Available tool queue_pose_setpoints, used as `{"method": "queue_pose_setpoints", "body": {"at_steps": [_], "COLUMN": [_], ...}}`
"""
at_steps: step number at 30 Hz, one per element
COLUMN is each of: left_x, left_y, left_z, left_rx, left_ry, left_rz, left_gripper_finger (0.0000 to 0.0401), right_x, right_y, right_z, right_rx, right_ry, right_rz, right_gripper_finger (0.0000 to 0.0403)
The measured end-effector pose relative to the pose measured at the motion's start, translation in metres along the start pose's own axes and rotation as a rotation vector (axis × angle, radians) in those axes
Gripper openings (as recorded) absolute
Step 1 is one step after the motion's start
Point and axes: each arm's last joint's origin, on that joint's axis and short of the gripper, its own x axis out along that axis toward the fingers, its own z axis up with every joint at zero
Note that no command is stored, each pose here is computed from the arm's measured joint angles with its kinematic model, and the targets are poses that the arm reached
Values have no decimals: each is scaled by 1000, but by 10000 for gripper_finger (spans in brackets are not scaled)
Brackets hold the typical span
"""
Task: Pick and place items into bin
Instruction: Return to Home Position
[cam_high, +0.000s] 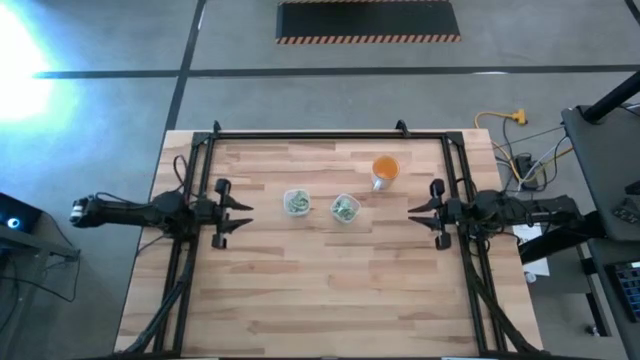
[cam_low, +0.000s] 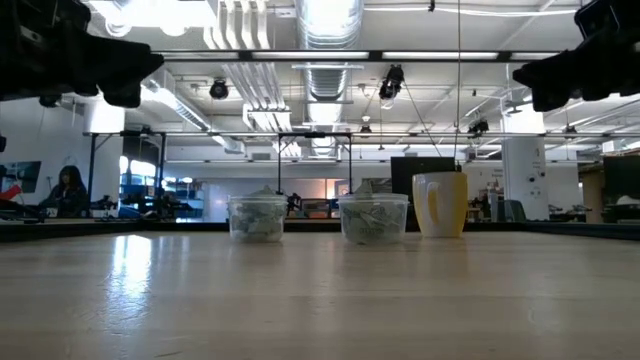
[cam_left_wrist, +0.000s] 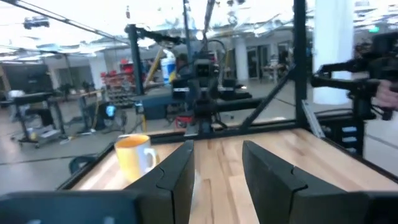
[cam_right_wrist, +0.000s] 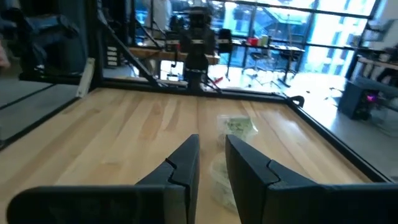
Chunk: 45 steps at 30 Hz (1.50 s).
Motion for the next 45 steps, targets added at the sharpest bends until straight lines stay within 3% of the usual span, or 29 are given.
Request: {"method": "queue_pose_setpoints", "body": {"at_steps": [21, 31, 45], "left_x": [-10, -8, -5], "left_y": [-1, -2, -2], "left_z": [-3, -6, -11], "left_rx": [45, -104, -102], "left_ry": [14, 50, 106], "left_rz": [-47, -49, -52], "left_gripper_finger": [118, 118, 118], "right_x": [5, 6, 6], "right_y": [-7, -9, -10], "right_z": [-18, -20, -21], "right_rx": [-84, -105, -97], "right_ry": [-61, -37, -34], "right_rz": [-25, -23, -45], "right_gripper_finger": [68, 68, 68]}}
